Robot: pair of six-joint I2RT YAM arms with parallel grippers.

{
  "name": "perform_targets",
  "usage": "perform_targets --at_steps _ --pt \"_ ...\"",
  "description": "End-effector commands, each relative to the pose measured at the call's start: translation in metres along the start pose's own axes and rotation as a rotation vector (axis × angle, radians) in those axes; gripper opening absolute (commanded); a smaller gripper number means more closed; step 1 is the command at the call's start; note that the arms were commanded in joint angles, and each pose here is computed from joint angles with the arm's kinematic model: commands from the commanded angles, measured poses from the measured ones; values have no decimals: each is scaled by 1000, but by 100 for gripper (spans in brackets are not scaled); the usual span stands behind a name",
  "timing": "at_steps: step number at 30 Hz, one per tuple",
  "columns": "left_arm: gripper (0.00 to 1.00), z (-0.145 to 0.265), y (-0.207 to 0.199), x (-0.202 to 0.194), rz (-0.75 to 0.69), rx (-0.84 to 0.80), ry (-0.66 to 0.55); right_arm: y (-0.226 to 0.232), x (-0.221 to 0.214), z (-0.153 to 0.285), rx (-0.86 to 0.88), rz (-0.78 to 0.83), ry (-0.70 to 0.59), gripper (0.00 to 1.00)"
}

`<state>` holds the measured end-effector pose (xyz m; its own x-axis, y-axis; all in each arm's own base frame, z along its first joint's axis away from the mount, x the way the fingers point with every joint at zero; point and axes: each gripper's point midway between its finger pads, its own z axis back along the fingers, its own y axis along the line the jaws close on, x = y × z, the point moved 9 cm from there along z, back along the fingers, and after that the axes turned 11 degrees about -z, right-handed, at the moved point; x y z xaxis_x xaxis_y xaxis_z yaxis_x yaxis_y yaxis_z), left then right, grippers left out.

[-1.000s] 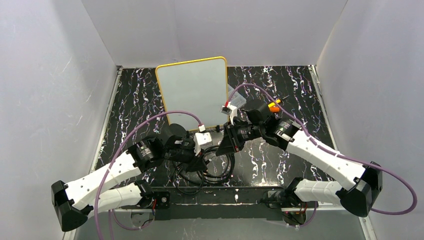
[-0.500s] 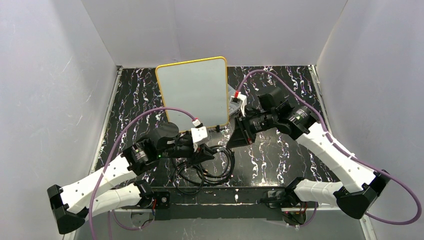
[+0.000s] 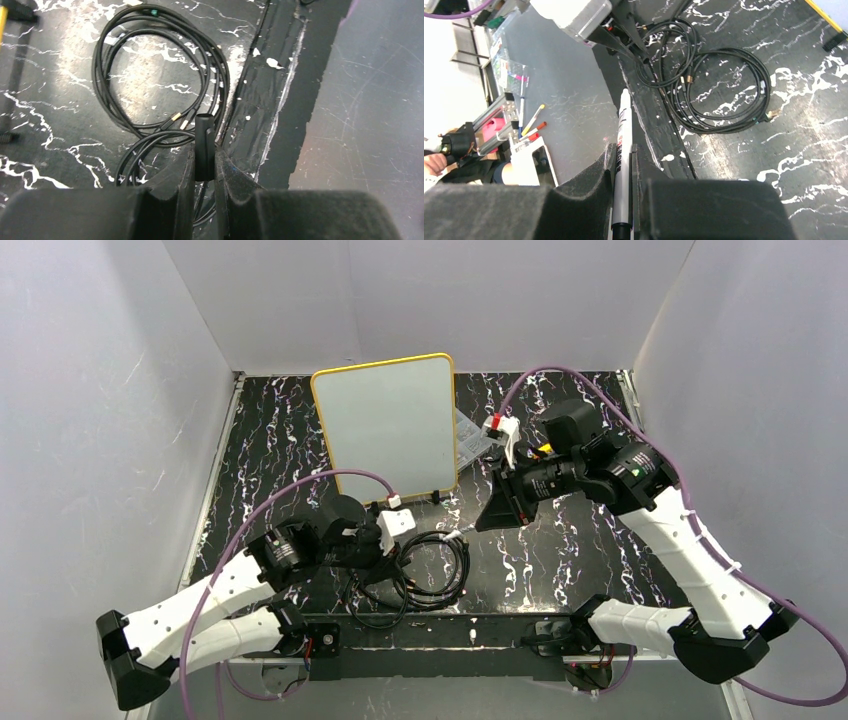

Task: Write a sentence on the whiteboard
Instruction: Open the pen cap from the whiteboard marker, then place the pen cap at the center of the board.

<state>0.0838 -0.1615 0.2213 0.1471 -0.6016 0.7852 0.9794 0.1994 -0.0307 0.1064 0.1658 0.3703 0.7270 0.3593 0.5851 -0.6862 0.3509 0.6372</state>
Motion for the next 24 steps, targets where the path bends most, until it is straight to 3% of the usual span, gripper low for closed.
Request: perform_targets --at_steps 1,5,8,12,17,24 --pt "0 7 5 -4 42 111 29 -11 -2 -1 -97 -7 -1 1" --pt "0 13 18 -5 162 317 54 -31 0 -13 -213 -44 -91 1" --pt "0 17 30 -12 312 445 44 -46 2 -17 -314 -49 -230 1" --pt "0 22 49 -30 584 534 9 -52 3 -17 -334 -27 -387 1" --pt "0 34 71 -62 880 767 61 -56 0 -17 -317 40 -527 1" --pt "0 38 92 -103 1127 1061 132 -57 -4 -13 -311 95 -629 1"
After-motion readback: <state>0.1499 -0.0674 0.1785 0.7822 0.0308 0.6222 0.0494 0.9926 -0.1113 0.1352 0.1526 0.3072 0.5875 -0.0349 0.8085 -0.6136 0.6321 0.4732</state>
